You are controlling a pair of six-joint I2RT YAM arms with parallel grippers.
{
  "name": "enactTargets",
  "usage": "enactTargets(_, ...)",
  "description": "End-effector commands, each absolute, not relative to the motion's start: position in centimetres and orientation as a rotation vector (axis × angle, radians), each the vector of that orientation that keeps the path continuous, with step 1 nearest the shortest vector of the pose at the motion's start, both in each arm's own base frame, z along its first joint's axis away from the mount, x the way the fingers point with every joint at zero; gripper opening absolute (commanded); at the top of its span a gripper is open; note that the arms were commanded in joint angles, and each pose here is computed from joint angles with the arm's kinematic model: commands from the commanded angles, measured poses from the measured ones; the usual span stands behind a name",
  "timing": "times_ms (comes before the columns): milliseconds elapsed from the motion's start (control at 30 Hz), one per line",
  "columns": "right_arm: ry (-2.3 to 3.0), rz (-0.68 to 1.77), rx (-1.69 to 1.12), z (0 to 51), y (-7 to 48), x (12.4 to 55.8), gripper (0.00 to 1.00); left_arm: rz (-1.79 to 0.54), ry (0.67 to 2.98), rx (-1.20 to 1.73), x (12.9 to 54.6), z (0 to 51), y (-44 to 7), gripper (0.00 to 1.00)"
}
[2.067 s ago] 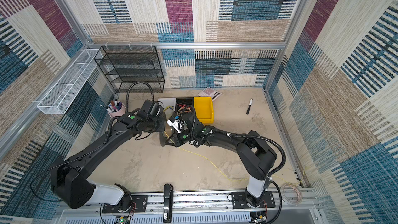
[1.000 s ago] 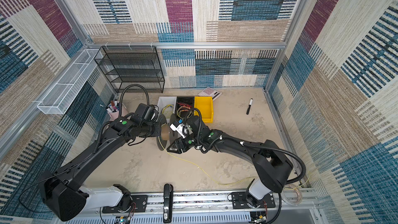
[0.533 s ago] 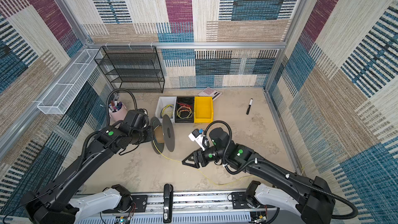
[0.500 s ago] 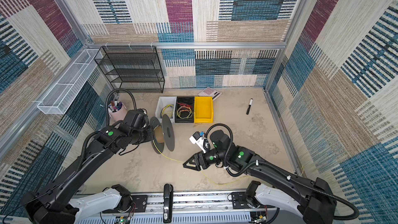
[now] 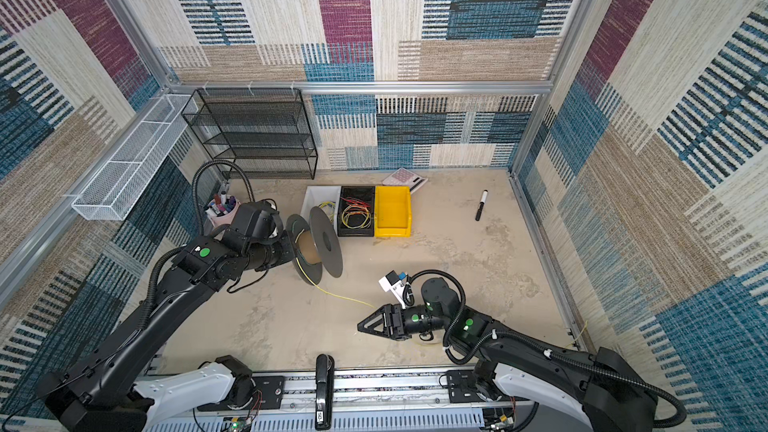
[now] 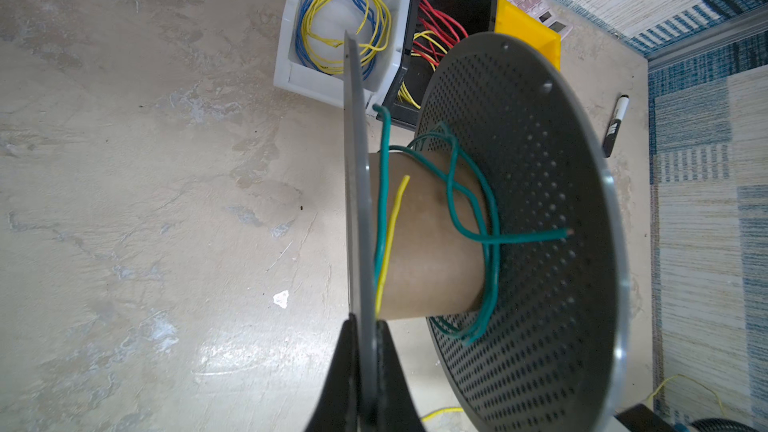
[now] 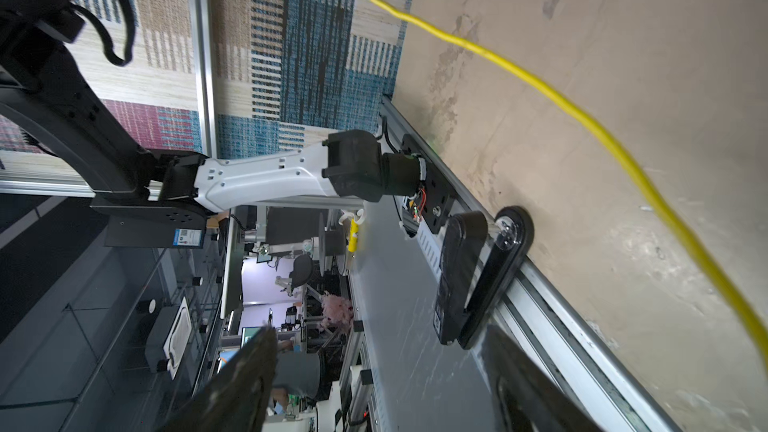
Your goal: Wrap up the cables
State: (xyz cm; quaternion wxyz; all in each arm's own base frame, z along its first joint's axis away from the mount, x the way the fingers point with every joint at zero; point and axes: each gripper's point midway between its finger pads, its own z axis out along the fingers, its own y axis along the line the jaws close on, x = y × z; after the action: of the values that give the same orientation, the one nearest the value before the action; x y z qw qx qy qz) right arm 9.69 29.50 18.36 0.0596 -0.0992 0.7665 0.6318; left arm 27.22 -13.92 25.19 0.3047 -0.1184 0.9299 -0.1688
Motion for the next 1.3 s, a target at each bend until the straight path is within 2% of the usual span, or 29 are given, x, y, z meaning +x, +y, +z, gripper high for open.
enactTargets(0, 2.240, 1.878, -0.143, 19.3, 29.3, 11.9, 0.81, -0.509, 2.410, -0.328, 27.6, 26.7, -14.4, 0.00)
enactTargets(133, 2.235, 1.754, -0.008, 18.2, 28.4, 13.9, 0.82, -0.531, 2.405, -0.317, 27.3, 27.1, -14.5, 0.00)
enactTargets(233, 2.201, 1.802, 0.070, 17.8, 28.1, 14.1, 0.81, -0.547, 2.390, -0.315, 27.1, 27.6, -14.5, 0.00)
enactTargets(433, 2.253, 1.840, -0.018, 18.0, 28.9, 13.1, 0.81, -0.568, 2.371, -0.322, 27.0, 28.3, -14.5, 0.00)
enactTargets(633, 2.243, 1.807, 0.206, 15.7, 26.8, 13.6, 0.82, -0.600, 2.339, -0.313, 26.6, 29.7, -14.4, 0.00)
enactTargets(767, 2.245, 1.800, 0.213, 15.3, 26.8, 13.7, 0.82, -0.591, 2.326, -0.302, 26.3, 30.6, -14.0, 0.00)
enactTargets(1267, 2.142, 1.653, 0.309, 15.7, 24.9, 18.0, 0.82, -0.755, 2.309, -0.121, 24.2, 33.0, -15.9, 0.00)
